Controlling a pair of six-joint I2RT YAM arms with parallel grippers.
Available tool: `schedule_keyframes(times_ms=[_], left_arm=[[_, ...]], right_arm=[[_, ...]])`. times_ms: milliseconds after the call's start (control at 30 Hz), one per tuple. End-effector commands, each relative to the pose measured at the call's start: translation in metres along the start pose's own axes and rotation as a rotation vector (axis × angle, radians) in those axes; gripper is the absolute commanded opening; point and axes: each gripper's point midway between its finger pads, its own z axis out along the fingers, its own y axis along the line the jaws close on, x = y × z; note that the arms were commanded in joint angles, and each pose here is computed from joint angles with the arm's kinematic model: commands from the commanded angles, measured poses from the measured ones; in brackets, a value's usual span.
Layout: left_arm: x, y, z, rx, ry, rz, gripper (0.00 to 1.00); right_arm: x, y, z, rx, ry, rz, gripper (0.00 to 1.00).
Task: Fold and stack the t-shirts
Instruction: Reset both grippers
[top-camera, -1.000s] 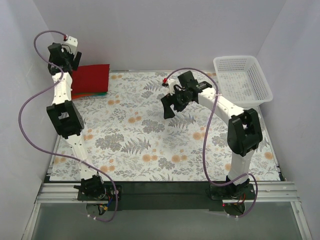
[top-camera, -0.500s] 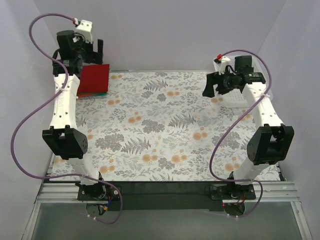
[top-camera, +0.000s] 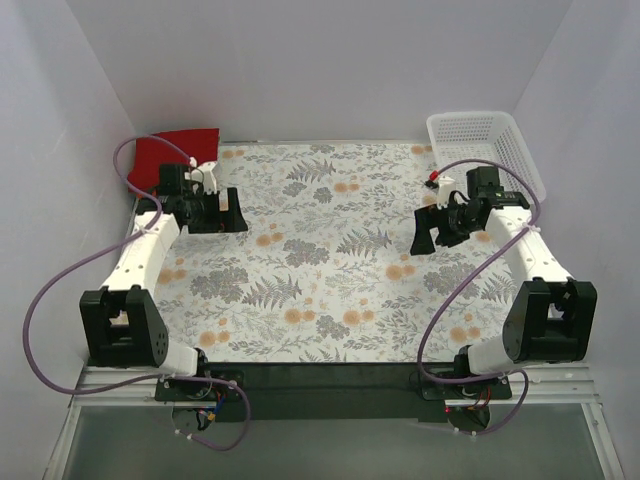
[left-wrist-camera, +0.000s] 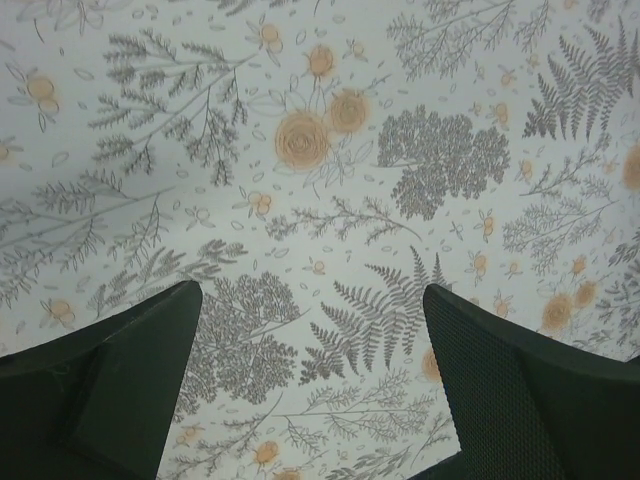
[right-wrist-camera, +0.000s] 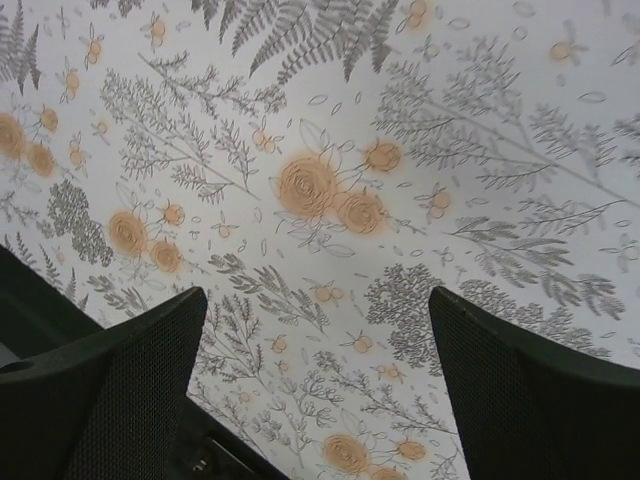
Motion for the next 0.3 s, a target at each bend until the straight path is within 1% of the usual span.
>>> schedule_keyframes(times_ms=[0,67,167,267], left_arm=[[0.001,-0.011,-0.027,-0.003,-0.109,0.066,0.93],[0.012,-0.010,-0.032,-0.012,-0.120,0.078,0.93],[0.018,-0.010,-0.033,-0.014,-0.111,0.077,0.93],[0.016,-0.013,-0.038,-0.011,-0.127,0.084,0.93]], right_arm=[[0.019,0.017,0.006,-0.079,-0.005,-0.007,0.98],[0.022,0.018,0.007,-0.075,-0.009,-0.019,0.98],[0.028,0.022,0.008,-0.081,-0.007,-0.031,0.98],[0.025,0.023,0.003,-0.063,-0.022,-0.059,0.98]])
